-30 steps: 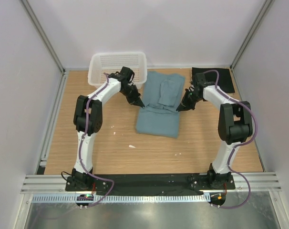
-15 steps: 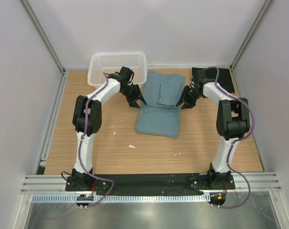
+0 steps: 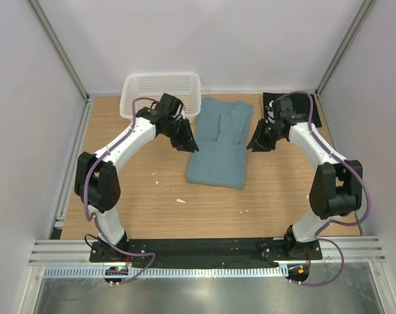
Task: Fold and stack the t-shirts
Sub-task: Fold the tshirt
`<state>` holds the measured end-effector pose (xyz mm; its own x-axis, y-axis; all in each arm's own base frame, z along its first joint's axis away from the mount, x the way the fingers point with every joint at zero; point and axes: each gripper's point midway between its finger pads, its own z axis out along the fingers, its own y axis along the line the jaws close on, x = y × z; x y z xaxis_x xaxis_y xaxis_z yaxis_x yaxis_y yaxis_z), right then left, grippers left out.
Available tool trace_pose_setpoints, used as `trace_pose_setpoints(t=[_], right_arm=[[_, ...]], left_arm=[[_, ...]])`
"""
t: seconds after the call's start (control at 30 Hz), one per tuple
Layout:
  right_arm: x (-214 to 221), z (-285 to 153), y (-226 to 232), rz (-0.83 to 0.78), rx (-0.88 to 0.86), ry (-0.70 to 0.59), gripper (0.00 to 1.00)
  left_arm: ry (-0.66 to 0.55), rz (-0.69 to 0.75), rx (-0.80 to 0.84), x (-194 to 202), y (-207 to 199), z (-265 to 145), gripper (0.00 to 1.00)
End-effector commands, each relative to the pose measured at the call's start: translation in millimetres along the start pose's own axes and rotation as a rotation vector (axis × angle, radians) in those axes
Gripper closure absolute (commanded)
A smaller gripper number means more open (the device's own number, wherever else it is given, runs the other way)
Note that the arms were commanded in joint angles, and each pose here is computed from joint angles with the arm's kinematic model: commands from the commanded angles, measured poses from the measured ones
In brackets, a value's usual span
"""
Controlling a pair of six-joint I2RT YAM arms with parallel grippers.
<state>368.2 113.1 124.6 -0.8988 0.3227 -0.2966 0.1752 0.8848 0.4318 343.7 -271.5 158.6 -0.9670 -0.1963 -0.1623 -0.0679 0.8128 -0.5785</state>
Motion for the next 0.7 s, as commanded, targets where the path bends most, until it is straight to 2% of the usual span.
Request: trace_pose_setpoints(t=[0.0, 0.03, 0.07, 0.13, 0.17, 0.3, 0.67], right_arm=[[42, 1, 42, 0.005, -0.232, 0.067, 0.69], [65, 11, 42, 0.077, -0.258, 0.128, 0.84], [65, 14, 56, 0.060, -0.339, 0.108, 0.89], [92, 23, 69, 0.044, -0.391, 0.174, 0.94], [97, 25, 76, 0.021, -0.406, 0.182, 0.95], [134, 50, 95, -0.056, -0.421, 0.352, 0.96], [153, 74, 112, -0.125, -0.432, 0.502, 0.96]], left_arm=[[0.036, 0.118, 0.029, 32, -13, 10, 0.78], [0.064, 0.126, 0.028, 45, -13, 19, 0.83], [0.061, 0.135, 0.042, 45, -15, 28, 0.85], [0.086, 0.126, 0.043, 53, -9, 43, 0.90], [0.100, 0.122, 0.033, 53, -3, 54, 0.92], [0.114, 0.122, -0.014, 51, 16, 67, 0.97], [0.158, 0.106, -0.122, 71, 68, 87, 1.00]])
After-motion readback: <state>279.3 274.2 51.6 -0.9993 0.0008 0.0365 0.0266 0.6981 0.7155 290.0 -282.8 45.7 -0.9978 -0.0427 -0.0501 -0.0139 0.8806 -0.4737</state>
